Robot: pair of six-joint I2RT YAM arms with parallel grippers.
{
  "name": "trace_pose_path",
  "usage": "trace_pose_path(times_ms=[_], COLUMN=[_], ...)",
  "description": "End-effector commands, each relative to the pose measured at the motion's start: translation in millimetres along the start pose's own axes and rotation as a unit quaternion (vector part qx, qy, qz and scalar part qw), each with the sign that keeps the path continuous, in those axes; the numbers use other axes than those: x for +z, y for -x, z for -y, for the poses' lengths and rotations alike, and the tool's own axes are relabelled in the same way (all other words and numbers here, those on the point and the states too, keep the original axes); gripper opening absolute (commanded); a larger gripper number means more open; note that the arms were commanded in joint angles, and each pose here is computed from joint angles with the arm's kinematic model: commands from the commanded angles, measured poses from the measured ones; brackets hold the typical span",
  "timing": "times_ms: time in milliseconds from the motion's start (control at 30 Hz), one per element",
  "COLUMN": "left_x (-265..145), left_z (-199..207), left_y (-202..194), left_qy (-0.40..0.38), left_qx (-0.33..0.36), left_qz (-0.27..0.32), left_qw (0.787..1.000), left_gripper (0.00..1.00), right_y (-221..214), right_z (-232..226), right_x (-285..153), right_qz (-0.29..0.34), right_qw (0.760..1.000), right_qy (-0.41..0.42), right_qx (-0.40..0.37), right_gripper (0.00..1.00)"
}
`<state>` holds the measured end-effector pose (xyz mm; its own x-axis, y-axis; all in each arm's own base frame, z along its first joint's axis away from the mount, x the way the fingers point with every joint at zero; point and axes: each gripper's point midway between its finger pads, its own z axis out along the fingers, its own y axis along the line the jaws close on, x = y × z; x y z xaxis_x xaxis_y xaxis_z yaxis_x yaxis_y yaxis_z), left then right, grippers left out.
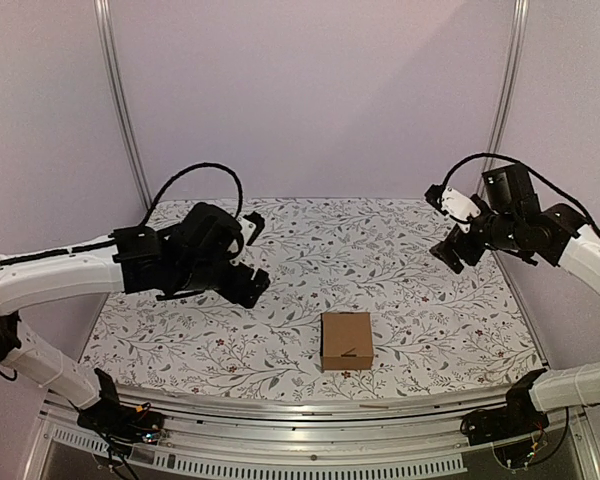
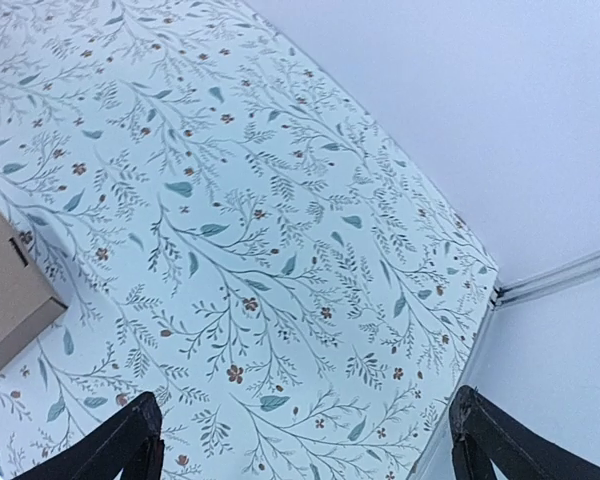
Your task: Fold the paper box
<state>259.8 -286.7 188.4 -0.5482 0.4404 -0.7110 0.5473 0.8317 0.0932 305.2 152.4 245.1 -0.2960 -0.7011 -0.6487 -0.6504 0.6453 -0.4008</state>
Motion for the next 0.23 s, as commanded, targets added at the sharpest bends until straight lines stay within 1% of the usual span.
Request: trace_pose_path(times_ms=[0, 67, 100, 200], left_x=[-15.7, -30.1, -35.7, -45.1], left_z=[-65.8, -77.3, -81.4, -88.0], left_y=[6.4, 13.6, 14.7, 11.7], left_qy=[0.086, 0.094, 0.100, 0.108], left_qx=[-0.052, -0.074, -0.080, -0.098], left_qz=[0.083, 0.119, 0.128, 0.136], left_qw=[0.991, 0.986, 0.983, 0.980], left_gripper=[0.99, 0.99, 0.99, 0.99], right_y=[4.4, 3.5, 2.7, 3.8], right_z=[42.3, 42.2, 37.1, 29.1], right_x=[6.4, 9.9, 13.6, 14.7], right_qz=[0.013, 0.005, 0.007, 0.016], right_qw=[0.984, 0.981, 0.984, 0.986], right_qy=[-0.113, -0.111, -0.099, -0.080], right_qx=[0.134, 0.157, 0.151, 0.144], right_gripper=[0.99, 0.99, 0.99, 0.99])
